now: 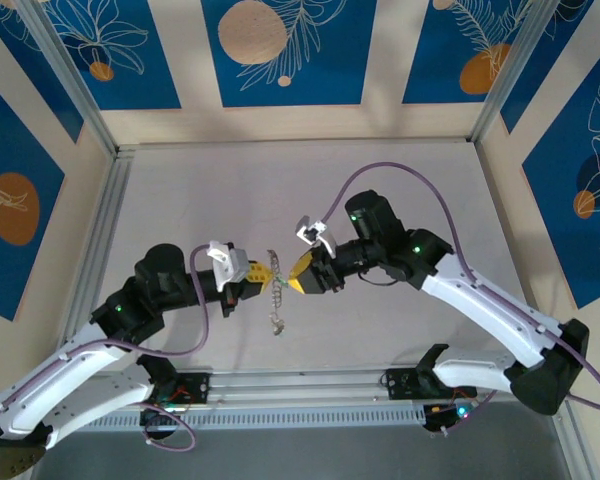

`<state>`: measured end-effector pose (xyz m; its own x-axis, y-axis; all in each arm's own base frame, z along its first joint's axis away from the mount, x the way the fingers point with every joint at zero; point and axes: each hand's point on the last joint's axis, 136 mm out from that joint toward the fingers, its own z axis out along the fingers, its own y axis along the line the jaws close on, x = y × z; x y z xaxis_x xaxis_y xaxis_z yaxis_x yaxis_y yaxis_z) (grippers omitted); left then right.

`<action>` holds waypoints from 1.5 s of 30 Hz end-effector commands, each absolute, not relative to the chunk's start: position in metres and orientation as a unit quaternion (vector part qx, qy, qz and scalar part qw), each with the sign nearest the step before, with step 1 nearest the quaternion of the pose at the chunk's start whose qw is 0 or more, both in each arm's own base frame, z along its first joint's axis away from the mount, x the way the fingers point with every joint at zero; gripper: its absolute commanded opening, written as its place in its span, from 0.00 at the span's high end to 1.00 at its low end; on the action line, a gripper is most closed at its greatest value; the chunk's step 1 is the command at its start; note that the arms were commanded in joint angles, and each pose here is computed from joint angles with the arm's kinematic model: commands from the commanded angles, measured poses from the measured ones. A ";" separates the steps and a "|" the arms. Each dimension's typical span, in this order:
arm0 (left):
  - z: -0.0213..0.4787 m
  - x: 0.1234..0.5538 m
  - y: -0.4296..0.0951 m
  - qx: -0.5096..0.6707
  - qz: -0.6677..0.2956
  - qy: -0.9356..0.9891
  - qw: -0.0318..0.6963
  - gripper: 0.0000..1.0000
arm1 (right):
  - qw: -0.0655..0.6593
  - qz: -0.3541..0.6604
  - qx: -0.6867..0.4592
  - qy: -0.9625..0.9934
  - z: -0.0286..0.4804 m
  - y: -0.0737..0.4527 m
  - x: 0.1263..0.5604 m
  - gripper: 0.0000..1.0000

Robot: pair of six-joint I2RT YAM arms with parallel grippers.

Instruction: Put the keys on the keyring

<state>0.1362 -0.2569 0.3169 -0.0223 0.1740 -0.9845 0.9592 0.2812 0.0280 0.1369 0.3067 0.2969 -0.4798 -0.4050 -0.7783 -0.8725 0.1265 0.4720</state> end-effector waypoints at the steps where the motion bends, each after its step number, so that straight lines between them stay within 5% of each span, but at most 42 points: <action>1: 0.337 0.128 -0.260 0.481 -0.388 0.565 0.547 1.00 | 0.301 0.470 -0.452 0.696 0.316 0.294 0.136 0.63; 7: 0.346 0.114 -0.265 0.493 -0.422 0.536 0.539 1.00 | 0.368 0.491 -0.469 0.636 0.353 0.289 0.125 0.49; 15: 0.364 0.101 -0.266 0.488 -0.465 0.499 0.544 1.00 | 0.366 0.510 -0.506 0.592 0.362 0.313 0.114 0.66; 30: 0.370 0.098 -0.268 0.487 -0.480 0.484 0.545 1.00 | 0.346 0.507 -0.529 0.586 0.352 0.328 0.108 0.67; 36: 0.364 0.104 -0.269 0.481 -0.471 0.499 0.546 1.00 | 0.360 0.498 -0.533 0.582 0.355 0.325 0.107 1.00; 40: 0.355 0.122 -0.266 0.465 -0.431 0.542 0.551 1.00 | 0.398 0.445 -0.523 0.608 0.356 0.315 0.122 1.00; 45: 0.350 0.127 -0.254 0.464 -0.392 0.575 0.549 0.71 | 0.415 0.372 -0.524 0.644 0.353 0.298 0.135 1.00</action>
